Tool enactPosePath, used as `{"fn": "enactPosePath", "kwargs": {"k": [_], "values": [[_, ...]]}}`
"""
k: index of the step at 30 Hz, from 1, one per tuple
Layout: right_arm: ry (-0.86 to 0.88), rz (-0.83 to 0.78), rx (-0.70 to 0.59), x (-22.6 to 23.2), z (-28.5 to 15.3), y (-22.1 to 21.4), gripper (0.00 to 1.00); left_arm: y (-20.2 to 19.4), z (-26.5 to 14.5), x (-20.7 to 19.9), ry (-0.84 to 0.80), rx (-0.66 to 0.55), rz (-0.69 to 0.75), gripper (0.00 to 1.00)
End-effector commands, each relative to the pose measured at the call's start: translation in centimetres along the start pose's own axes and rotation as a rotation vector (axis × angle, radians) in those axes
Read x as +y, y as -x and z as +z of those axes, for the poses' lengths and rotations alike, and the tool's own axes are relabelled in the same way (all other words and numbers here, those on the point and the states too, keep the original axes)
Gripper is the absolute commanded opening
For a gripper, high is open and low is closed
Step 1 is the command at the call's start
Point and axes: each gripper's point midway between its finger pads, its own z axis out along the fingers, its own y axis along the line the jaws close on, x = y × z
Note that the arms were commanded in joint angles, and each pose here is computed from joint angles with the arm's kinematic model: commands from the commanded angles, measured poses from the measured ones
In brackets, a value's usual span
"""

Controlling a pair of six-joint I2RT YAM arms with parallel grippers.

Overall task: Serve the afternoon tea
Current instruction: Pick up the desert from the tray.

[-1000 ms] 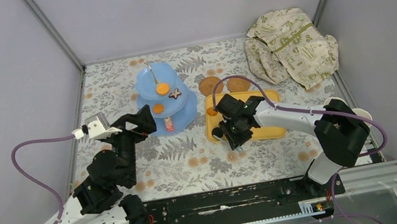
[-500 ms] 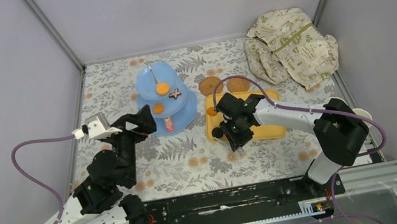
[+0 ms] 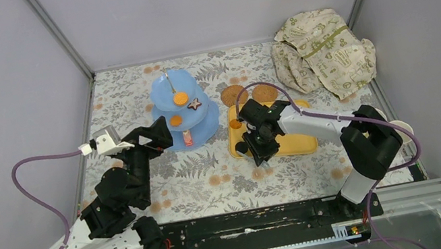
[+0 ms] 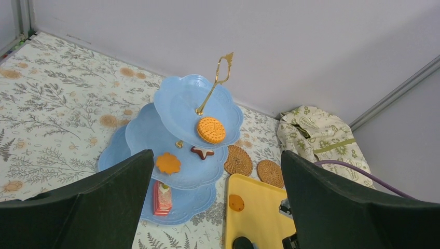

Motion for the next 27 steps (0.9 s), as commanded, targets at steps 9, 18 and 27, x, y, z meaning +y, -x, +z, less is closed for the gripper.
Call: {"fn": "enactPosePath", "kwargs": {"k": [9,18,27], "values": [[0.027,0.006,0.026,0.2,-0.1,1.2,0.37,0.8,0.1,-0.1,-0.005,-0.032,-0.031,1.0],[0.017,0.008,0.032,0.1,0.1,1.8,0.37,0.7,0.0,-0.1,-0.013,-0.031,-0.034,1.0],[0.001,0.013,0.036,-0.2,0.6,2.4,0.38,0.8,-0.1,-0.1,-0.018,-0.031,-0.036,1.0]]}}
